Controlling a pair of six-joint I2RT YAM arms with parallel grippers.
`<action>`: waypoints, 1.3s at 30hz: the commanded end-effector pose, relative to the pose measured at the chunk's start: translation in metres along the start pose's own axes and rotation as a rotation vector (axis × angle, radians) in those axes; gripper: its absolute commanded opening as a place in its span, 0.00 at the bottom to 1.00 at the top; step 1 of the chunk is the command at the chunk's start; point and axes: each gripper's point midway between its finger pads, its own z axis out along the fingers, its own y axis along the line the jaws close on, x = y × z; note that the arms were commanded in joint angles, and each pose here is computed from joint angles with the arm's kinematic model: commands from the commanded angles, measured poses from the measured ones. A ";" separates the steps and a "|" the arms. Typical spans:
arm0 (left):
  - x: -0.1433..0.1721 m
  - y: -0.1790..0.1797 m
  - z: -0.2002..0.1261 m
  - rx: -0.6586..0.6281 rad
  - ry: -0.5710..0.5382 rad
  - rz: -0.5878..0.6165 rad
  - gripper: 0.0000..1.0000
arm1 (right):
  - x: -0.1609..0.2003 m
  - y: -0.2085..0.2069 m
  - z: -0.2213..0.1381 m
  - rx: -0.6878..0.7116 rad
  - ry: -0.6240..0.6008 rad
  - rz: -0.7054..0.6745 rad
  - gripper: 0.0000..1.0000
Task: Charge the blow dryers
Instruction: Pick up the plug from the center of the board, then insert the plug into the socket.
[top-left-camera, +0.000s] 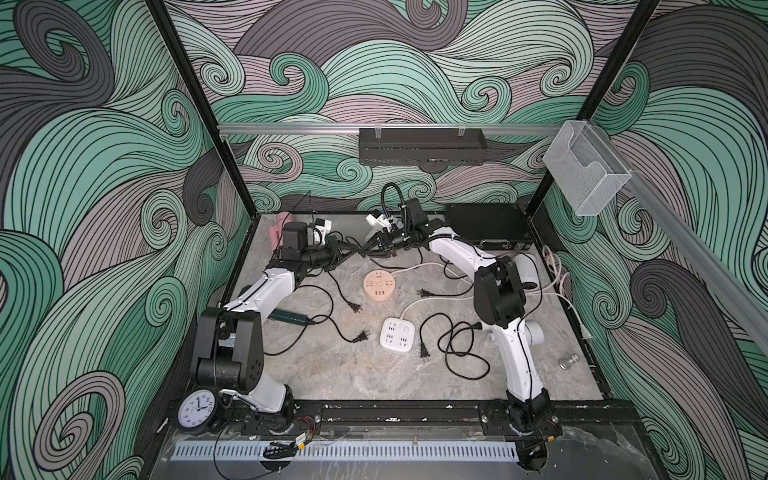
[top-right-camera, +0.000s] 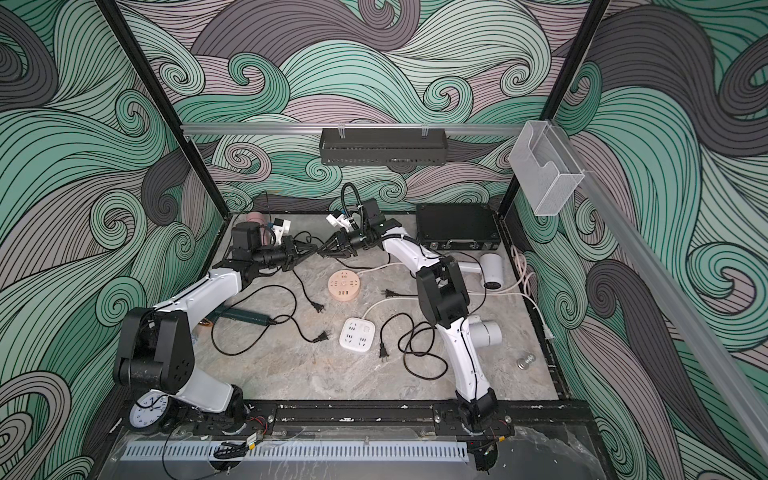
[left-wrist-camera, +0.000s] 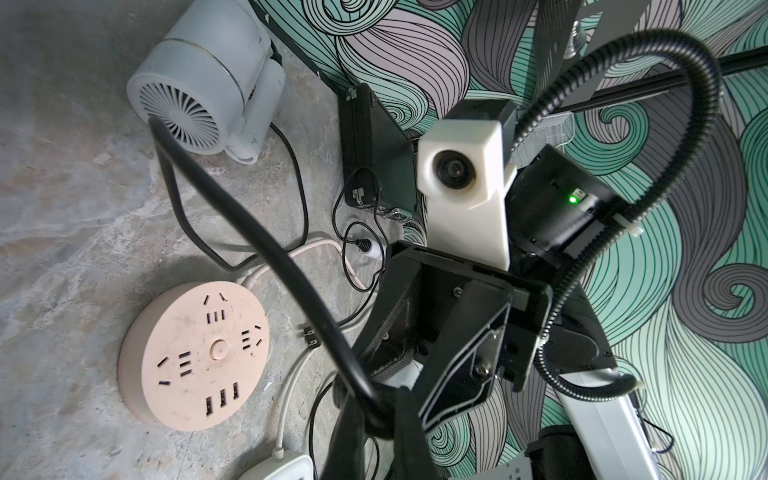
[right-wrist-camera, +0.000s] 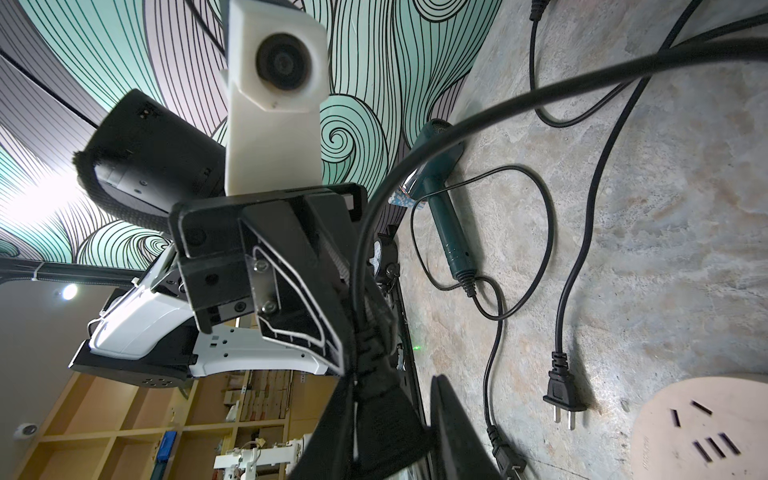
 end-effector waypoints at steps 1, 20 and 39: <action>0.011 -0.013 0.001 0.034 0.038 0.029 0.02 | -0.005 0.031 -0.005 -0.032 -0.012 -0.082 0.15; 0.002 -0.007 -0.002 -0.084 0.023 0.065 0.00 | -0.015 0.045 -0.067 0.090 -0.100 -0.119 0.61; 0.027 0.045 0.048 -0.747 0.104 0.412 0.00 | 0.068 -0.012 -0.197 0.859 -0.337 -0.121 0.61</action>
